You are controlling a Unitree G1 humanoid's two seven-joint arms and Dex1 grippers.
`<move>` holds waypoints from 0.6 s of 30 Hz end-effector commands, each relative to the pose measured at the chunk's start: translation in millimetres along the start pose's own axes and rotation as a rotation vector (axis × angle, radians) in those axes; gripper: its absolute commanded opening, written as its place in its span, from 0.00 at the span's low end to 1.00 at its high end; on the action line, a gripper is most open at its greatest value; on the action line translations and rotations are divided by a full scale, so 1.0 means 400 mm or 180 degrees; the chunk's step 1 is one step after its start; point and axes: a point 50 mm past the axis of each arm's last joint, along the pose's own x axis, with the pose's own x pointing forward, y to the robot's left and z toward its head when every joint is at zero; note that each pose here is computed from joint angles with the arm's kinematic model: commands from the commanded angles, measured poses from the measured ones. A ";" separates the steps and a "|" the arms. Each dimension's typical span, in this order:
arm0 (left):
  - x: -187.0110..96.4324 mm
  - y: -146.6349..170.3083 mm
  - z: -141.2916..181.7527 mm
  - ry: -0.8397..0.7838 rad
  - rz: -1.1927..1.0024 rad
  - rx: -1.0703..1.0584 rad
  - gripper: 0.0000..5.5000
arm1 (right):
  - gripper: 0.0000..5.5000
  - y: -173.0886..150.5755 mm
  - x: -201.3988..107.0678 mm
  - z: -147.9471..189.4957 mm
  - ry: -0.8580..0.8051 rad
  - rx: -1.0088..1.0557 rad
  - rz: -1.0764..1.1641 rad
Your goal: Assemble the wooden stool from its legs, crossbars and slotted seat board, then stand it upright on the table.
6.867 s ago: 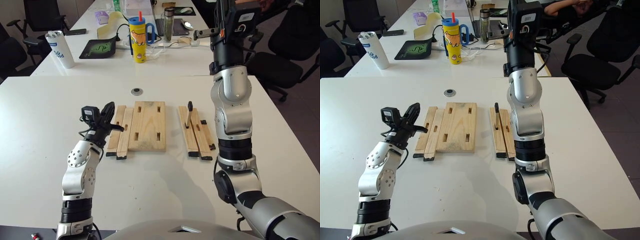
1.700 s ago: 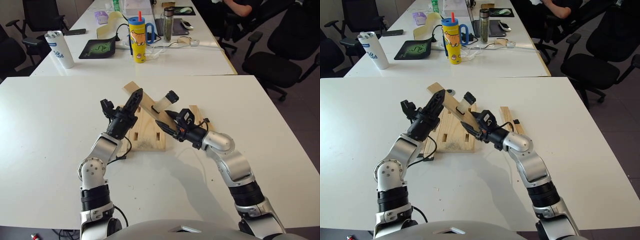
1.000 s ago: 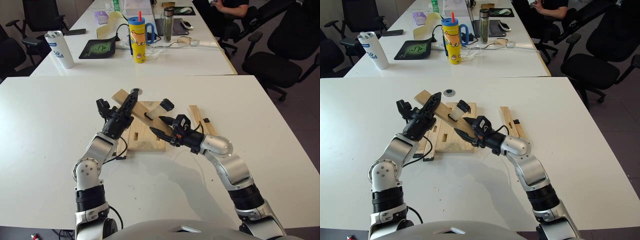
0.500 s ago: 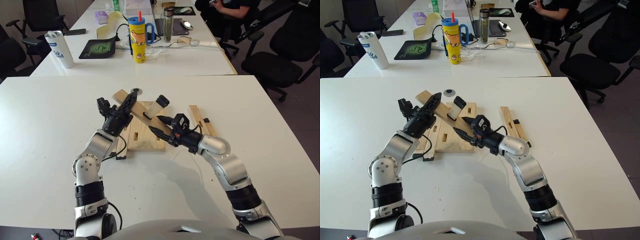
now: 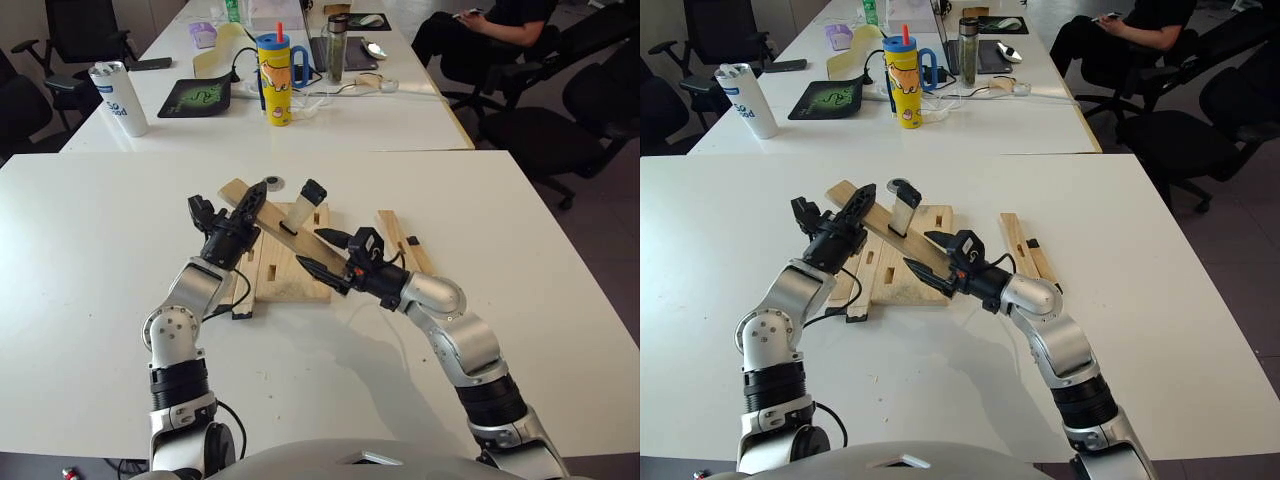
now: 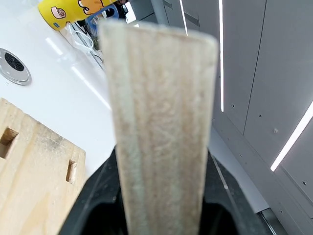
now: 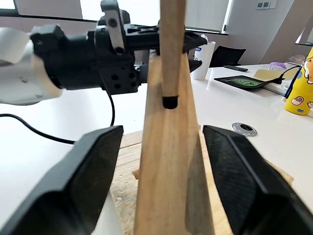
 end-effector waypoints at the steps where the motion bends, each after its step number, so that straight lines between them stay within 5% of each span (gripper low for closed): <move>1: -0.013 0.038 0.059 -0.0377 0.0318 0.0167 0.19 | 0.55 -0.023 -0.007 0.014 -0.0044 0.0040 -0.0087; 8: -0.071 0.063 0.182 -0.0931 0.0574 0.0611 0.19 | 0.55 -0.127 -0.015 0.026 -0.0332 0.0467 -0.0991; 12: -0.081 0.063 0.193 -0.0988 0.0585 0.0713 0.19 | 0.43 -0.171 -0.027 -0.024 -0.0137 0.0388 -0.1776; 18: -0.066 0.067 0.210 -0.1138 0.0586 0.0757 0.19 | 0.26 -0.161 -0.031 -0.074 0.0013 0.0291 -0.2056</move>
